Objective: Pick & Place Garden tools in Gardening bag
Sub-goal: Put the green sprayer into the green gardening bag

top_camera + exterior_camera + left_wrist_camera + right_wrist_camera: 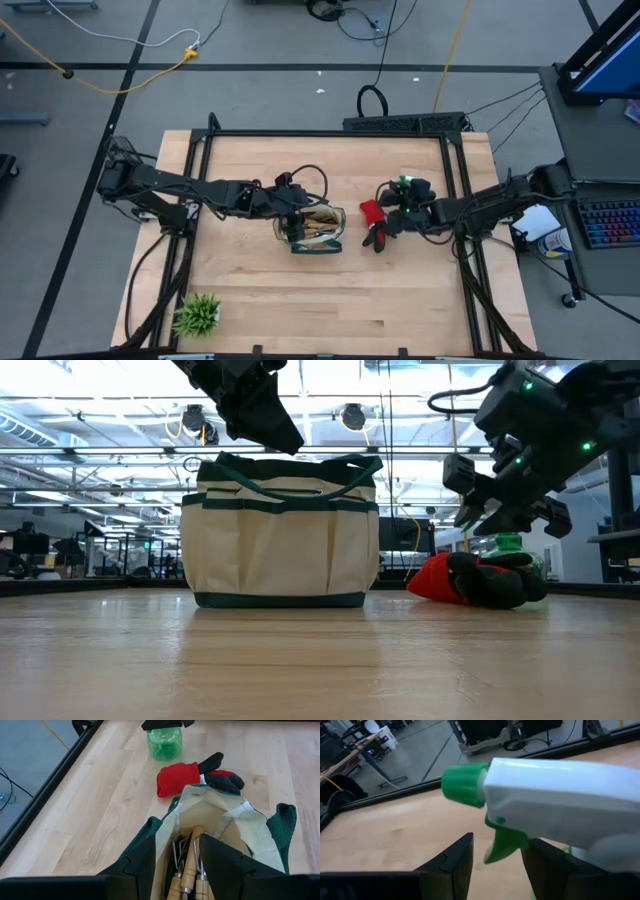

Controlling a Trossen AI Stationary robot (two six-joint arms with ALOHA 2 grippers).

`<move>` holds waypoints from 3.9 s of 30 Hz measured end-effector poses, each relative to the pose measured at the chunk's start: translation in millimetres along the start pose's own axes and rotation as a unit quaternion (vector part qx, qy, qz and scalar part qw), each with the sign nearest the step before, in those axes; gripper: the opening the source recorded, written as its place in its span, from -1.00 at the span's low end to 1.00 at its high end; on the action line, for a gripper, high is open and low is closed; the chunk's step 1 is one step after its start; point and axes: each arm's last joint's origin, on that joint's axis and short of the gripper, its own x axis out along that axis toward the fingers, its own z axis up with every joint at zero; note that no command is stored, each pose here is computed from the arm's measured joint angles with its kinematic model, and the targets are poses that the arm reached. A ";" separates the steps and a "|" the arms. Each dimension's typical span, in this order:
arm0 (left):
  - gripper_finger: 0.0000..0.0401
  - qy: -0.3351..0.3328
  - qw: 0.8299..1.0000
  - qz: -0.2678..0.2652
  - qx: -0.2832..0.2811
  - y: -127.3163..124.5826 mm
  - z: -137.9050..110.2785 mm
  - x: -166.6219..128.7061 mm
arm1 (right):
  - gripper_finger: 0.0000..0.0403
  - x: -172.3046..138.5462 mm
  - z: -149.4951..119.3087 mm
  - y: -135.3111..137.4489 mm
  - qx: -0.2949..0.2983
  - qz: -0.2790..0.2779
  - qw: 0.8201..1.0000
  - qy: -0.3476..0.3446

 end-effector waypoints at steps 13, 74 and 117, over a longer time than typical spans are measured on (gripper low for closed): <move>-0.21 0.000 1.000 0.000 0.000 0.0 0.0 0.0 | -0.38 7.6 4.7 1.0 -0.051 -0.011 0.999 -0.008; -0.21 -0.008 1.000 -0.017 0.018 -8.1 1.4 -37.9 | -0.83 -30.0 28.8 78.5 -0.107 0.473 0.874 0.044; -0.21 0.027 0.999 0.014 0.009 -2.5 -6.2 -45.5 | -0.81 -51.7 23.8 162.5 -0.151 0.635 0.753 0.090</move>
